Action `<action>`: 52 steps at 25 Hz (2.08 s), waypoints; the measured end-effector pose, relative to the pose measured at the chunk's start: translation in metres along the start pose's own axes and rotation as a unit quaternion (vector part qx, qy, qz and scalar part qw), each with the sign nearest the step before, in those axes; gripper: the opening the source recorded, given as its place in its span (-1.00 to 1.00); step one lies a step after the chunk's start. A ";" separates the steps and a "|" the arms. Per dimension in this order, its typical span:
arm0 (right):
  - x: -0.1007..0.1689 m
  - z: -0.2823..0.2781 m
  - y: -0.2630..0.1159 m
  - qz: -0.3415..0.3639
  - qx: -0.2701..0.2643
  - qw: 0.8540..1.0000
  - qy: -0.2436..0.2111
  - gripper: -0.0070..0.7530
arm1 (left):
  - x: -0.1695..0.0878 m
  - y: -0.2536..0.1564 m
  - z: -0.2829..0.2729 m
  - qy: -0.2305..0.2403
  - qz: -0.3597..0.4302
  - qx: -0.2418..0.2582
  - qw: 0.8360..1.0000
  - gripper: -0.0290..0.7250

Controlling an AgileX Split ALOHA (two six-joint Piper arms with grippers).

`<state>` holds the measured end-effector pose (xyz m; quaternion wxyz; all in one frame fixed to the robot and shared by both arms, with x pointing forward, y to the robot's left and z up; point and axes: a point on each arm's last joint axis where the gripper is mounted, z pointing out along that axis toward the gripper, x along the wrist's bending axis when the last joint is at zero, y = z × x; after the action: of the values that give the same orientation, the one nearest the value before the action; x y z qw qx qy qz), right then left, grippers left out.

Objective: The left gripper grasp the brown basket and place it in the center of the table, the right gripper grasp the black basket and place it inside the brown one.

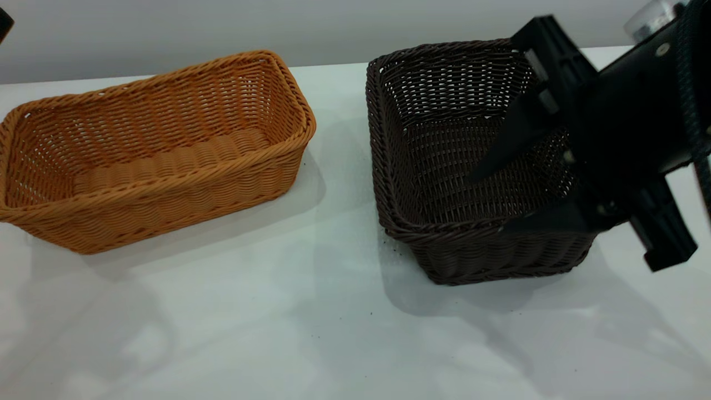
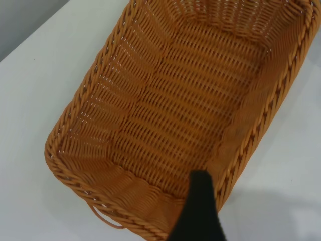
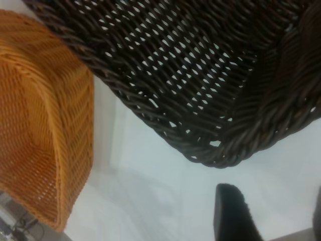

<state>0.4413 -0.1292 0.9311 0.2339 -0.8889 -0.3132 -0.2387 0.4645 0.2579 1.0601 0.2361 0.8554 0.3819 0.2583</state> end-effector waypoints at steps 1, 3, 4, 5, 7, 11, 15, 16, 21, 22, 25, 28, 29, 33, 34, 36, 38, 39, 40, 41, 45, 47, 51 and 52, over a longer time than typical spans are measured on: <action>0.000 0.002 -0.001 0.003 -0.002 1.000 -0.001 -0.08 | 0.000 0.000 0.000 0.000 0.000 0.000 1.000 0.47; -0.002 0.006 -0.004 0.006 -0.004 1.000 -0.007 -0.08 | 0.000 0.000 0.000 0.000 0.000 0.000 1.000 0.47; -0.003 0.009 -0.006 0.007 -0.002 1.000 -0.012 -0.08 | 0.000 0.000 0.000 0.000 0.000 0.000 1.000 0.47; -0.005 0.011 -0.007 0.007 -0.001 1.000 -0.016 -0.08 | 0.000 0.000 0.000 0.000 -0.001 0.000 1.000 0.47; -0.006 0.015 -0.008 0.012 -0.003 1.000 -0.020 -0.08 | 0.000 0.000 0.000 -0.001 -0.003 -0.001 1.000 0.47; -0.007 0.018 -0.005 0.015 -0.011 1.000 -0.025 -0.08 | -0.005 0.002 0.000 -0.010 0.002 -0.002 1.000 0.47; -0.010 0.023 -0.001 0.022 -0.027 0.999 -0.032 -0.08 | -0.007 0.003 0.001 -0.013 0.007 -0.001 1.000 0.47; -0.011 0.025 0.000 0.029 -0.027 0.999 -0.034 -0.08 | -0.007 0.003 0.001 -0.013 0.007 -0.001 1.000 0.47; -0.017 0.036 0.005 0.044 -0.037 0.997 -0.052 -0.08 | -0.007 0.003 0.001 -0.013 0.007 -0.002 1.000 0.47; -0.017 0.039 0.005 0.045 -0.037 0.997 -0.056 -0.08 | -0.007 0.003 0.001 -0.013 0.007 -0.002 1.000 0.47; -0.014 0.047 0.007 0.039 -0.031 0.997 -0.061 -0.08 | -0.007 0.003 0.001 -0.014 0.007 -0.001 1.000 0.47; -0.005 0.055 0.006 0.024 -0.019 0.998 -0.060 -0.08 | -0.007 0.003 0.001 -0.015 0.006 0.000 1.000 0.47; -0.001 0.058 0.007 0.023 -0.018 0.998 -0.057 -0.08 | -0.007 0.003 0.001 -0.016 0.006 0.001 1.000 0.47; 0.012 0.061 0.008 0.020 -0.023 0.999 -0.040 -0.08 | -0.008 0.002 0.001 -0.019 0.006 0.004 1.000 0.47; 0.013 0.061 0.008 0.020 -0.025 0.999 -0.038 -0.08 | -0.008 0.002 0.001 -0.019 0.006 0.004 1.000 0.47; 0.013 0.061 0.008 0.021 -0.024 0.999 -0.039 -0.08 | -0.008 0.002 0.001 -0.019 0.006 0.004 1.000 0.47; 0.013 0.061 0.007 0.022 -0.018 0.999 -0.040 -0.08 | -0.008 0.002 0.001 -0.019 0.006 0.004 1.000 0.47; 0.013 0.061 0.007 0.024 -0.014 0.999 -0.040 -0.08 | -0.008 0.002 0.001 -0.019 0.006 0.004 1.000 0.47; 0.013 0.061 0.005 0.025 -0.008 0.999 -0.041 -0.08 | -0.008 0.002 0.001 -0.019 0.006 0.004 1.000 0.47; 0.012 0.061 0.004 0.025 0.001 0.999 -0.042 -0.08 | -0.008 0.002 0.001 -0.019 0.006 0.004 1.000 0.47; 0.012 0.060 0.000 0.018 0.022 0.999 -0.045 -0.09 | -0.008 0.002 0.001 -0.019 0.006 0.004 1.000 0.47; 0.013 0.059 -0.003 0.018 0.034 0.998 -0.045 -0.10 | -0.008 0.002 0.001 -0.019 0.006 0.004 1.000 0.47; 0.020 0.050 -0.005 0.002 0.030 0.999 -0.024 -0.11 | -0.008 0.002 0.001 -0.019 0.006 0.004 1.000 0.47; 0.023 0.046 -0.005 -0.001 0.024 1.000 -0.016 -0.11 | -0.008 0.002 0.001 -0.019 0.006 0.004 1.000 0.47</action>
<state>0.4666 -0.0895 0.9092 0.2494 -0.8865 -0.3239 -0.2169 0.4613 0.2506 1.0588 0.2379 0.8635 0.3730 0.2423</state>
